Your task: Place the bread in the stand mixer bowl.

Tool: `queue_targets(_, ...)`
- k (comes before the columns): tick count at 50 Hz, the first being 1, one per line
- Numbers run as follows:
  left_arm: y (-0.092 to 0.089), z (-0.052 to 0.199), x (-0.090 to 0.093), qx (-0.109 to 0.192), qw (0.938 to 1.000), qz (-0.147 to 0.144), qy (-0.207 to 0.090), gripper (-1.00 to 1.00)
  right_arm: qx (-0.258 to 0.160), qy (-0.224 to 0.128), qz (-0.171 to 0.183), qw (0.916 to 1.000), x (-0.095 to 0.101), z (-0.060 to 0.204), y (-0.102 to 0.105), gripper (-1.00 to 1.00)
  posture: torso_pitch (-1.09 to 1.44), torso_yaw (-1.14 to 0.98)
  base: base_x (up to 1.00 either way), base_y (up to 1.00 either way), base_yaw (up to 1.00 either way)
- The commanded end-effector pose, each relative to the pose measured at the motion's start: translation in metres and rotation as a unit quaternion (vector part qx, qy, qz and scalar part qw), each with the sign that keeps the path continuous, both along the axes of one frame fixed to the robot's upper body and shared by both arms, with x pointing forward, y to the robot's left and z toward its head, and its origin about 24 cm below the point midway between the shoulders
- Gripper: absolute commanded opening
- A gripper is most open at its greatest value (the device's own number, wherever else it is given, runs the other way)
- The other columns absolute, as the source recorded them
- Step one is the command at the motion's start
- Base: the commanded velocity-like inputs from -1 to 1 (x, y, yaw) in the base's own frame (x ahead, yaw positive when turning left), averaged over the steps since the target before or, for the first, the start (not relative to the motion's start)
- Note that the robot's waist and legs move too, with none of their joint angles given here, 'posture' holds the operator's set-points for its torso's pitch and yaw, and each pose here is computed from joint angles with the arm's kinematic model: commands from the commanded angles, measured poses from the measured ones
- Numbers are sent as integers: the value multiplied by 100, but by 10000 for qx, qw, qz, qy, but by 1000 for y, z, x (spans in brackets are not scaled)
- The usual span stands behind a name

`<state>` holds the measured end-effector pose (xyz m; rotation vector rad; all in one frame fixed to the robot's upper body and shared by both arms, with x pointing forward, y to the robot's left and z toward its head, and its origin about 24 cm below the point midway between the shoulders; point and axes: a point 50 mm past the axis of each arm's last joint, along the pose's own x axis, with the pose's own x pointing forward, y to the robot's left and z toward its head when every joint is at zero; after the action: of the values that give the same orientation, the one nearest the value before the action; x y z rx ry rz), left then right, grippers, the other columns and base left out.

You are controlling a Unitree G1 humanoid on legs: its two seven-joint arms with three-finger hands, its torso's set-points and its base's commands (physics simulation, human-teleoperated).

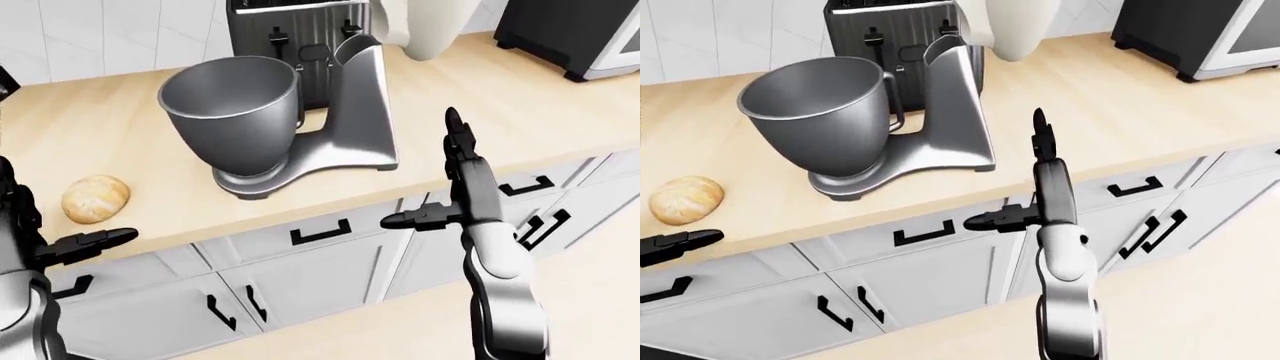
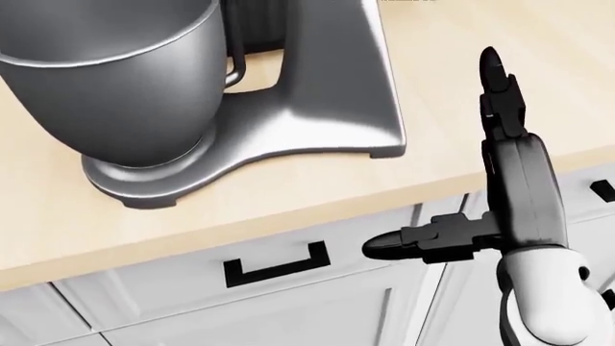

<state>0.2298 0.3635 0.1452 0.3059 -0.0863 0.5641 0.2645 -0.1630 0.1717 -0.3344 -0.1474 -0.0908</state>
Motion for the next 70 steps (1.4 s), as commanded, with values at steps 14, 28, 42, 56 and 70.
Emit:
queue_targets(14, 16, 12, 2, 617, 9976, 244, -207, 100, -65, -461, 72, 9989, -3, 17, 3, 100, 0, 0, 0, 0, 0)
queue_targets(28, 26, -4, 11, 687, 9971, 312, 114, 100, -65, -474, 90, 9988, -3, 17, 4, 100, 0, 0, 0, 0, 0)
queue_targets(42, 18, 4, 37, 632, 9979, 84, 86, 100, -45, -472, 80, 9988, -3, 16, 3, 100, 0, 0, 0, 0, 0)
queue_targets(56, -10, 13, 55, 509, 9978, -421, 57, 100, -46, -469, 69, 9989, -2, 16, 3, 100, 0, 0, 0, 0, 0)
queue_targets(70, -1, -3, 58, 397, 9983, -276, 316, 100, -52, -509, 112, 9986, -2, 18, 5, 100, 0, 0, 0, 0, 0)
